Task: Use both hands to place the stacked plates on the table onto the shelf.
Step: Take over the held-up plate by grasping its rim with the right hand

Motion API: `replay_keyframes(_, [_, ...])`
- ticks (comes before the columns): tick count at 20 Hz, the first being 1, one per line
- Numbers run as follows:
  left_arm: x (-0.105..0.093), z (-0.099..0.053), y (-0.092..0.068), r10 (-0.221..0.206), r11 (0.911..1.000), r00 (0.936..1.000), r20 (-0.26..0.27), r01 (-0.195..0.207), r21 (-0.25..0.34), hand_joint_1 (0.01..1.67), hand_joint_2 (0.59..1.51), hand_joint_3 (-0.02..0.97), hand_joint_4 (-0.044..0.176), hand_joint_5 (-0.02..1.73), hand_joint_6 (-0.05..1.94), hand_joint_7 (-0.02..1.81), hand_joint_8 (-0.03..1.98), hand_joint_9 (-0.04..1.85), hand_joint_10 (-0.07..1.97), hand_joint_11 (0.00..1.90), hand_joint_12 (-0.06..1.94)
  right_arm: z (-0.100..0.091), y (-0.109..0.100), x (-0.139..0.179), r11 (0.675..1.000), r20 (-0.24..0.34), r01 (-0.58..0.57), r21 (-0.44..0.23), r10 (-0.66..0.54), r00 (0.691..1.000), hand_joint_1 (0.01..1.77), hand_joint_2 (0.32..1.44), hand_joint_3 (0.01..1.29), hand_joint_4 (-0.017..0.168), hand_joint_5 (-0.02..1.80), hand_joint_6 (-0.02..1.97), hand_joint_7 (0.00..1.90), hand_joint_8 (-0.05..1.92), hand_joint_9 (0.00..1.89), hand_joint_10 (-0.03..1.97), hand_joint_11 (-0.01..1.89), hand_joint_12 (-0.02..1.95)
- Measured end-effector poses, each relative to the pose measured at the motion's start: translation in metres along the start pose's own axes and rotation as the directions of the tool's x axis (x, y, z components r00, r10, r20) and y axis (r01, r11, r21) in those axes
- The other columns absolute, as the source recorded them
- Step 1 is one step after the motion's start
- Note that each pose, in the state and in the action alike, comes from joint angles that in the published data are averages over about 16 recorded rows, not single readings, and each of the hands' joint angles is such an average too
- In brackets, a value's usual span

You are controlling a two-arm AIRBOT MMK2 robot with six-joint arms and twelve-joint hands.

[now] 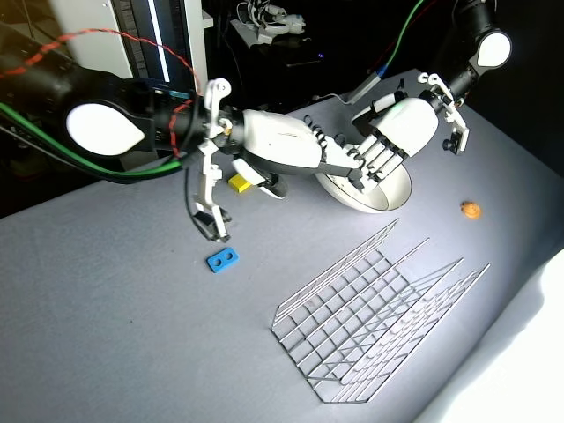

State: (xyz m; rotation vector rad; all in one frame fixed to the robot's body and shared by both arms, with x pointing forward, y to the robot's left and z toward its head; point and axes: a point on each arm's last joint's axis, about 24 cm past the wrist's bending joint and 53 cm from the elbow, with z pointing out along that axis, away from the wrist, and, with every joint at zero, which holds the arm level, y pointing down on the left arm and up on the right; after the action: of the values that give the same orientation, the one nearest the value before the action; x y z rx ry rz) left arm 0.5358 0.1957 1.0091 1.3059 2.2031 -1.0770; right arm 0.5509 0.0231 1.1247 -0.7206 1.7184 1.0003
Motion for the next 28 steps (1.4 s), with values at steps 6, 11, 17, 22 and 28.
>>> replay_keyframes(6, [-0.001,0.001,0.000,0.000,1.0000,1.0000,0.003,0.000,0.003,0.02,1.148,0.017,0.003,0.09,-0.01,0.02,-0.01,0.07,0.00,0.03,0.02,0.030,0.006,0.014,0.999,-0.010,-0.006,-0.032,0.006,1.000,1.28,0.94,0.02,0.005,0.15,0.02,0.14,0.01,0.13,0.01,0.02,0.53])
replay_keyframes(11, [-0.002,0.002,-0.001,0.000,1.0000,1.0000,0.006,0.000,0.005,0.02,1.149,0.017,0.002,0.09,-0.01,0.02,-0.01,0.08,0.00,0.03,0.03,0.052,0.007,0.022,0.999,-0.010,-0.005,-0.047,0.004,1.000,1.28,0.91,0.02,0.004,0.14,0.02,0.11,0.01,0.11,0.01,0.02,0.53])
replay_keyframes(17, [-0.003,0.003,-0.001,-0.002,1.0000,1.0000,0.008,0.002,0.007,0.02,1.153,0.018,0.003,0.10,-0.01,0.03,-0.01,0.09,-0.01,0.02,0.06,0.072,0.002,0.025,0.999,0.002,0.002,-0.049,-0.002,1.000,1.28,0.91,0.02,0.004,0.16,0.02,0.14,0.01,0.15,0.01,0.02,0.63])
replay_keyframes(22, [-0.003,0.003,-0.001,-0.005,1.0000,1.0000,0.009,0.004,0.007,0.02,1.156,0.018,0.003,0.11,-0.01,0.03,-0.01,0.10,-0.01,0.02,0.09,0.081,0.002,0.024,0.999,0.012,0.005,-0.053,-0.004,1.000,1.29,0.92,0.02,0.004,0.28,0.02,0.29,0.01,0.31,0.01,0.10,0.79])
replay_keyframes(28, [-0.003,0.001,0.001,-0.013,0.9999,0.9999,0.010,0.013,0.003,0.02,1.159,0.018,0.001,0.12,-0.02,0.05,-0.01,0.12,0.00,0.02,0.13,0.084,0.006,0.022,0.998,0.025,0.015,-0.066,-0.013,1.000,1.29,0.92,0.02,0.001,0.55,0.24,0.62,0.15,0.68,0.02,0.39,0.87])
